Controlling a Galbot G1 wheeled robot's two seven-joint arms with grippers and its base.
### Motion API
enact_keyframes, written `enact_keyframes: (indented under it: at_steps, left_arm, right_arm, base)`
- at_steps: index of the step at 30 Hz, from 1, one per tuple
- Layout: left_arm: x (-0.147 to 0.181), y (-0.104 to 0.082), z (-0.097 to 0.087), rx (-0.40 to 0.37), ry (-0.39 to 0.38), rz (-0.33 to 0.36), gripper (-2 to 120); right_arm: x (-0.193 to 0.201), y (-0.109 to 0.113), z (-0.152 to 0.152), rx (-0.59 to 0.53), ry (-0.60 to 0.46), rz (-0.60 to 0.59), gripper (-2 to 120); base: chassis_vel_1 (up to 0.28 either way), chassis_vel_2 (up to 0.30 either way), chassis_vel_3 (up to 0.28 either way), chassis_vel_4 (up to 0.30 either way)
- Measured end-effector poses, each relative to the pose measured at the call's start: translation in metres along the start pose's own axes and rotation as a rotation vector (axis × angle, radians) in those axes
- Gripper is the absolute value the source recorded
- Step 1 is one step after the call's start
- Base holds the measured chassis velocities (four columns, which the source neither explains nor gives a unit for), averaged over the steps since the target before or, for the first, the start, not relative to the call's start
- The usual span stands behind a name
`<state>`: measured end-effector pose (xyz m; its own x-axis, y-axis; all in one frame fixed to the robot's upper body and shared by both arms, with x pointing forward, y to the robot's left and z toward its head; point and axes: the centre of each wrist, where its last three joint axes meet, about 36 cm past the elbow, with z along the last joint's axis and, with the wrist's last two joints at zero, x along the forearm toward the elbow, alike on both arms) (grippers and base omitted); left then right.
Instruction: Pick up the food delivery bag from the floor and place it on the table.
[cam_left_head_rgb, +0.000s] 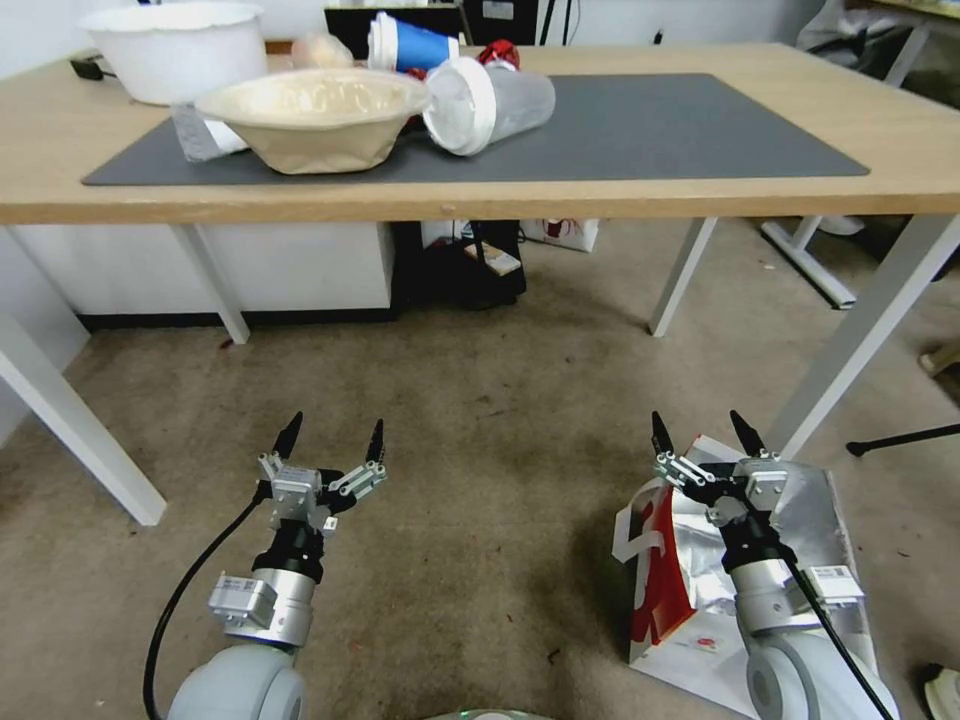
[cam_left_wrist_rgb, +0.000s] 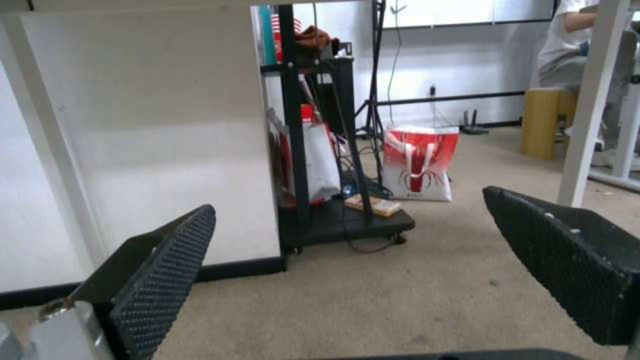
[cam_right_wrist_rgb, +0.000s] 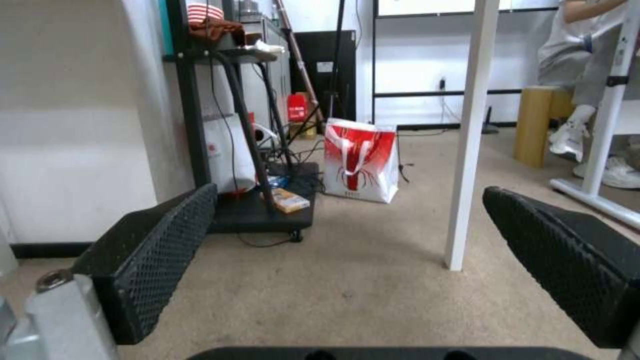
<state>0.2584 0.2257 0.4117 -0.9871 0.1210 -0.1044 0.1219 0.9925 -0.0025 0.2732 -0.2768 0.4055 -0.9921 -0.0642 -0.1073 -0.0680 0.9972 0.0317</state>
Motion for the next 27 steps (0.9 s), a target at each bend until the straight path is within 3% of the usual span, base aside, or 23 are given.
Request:
enact_keyframes:
  at_steps: [11,16,27]
  left_arm:
    - [-0.002,0.002,0.006,0.009,-0.036,0.003,100]
    - [-0.003,0.006,0.012,0.005,-0.073,0.001,100]
    - [-0.005,0.013,0.013,-0.038,-0.063,-0.008,100]
  right_arm:
    - [-0.001,0.0,-0.001,0.012,0.002,0.027,100]
    - [0.0,-0.006,-0.007,0.093,-0.008,0.081,100]
    - [0.005,-0.025,-0.012,0.215,-0.003,0.184,100]
  base:
    - [0.0,0.0,0.0,0.0]
    - [0.0,0.0,0.0,0.0]
    - [0.0,0.0,0.0,0.0]
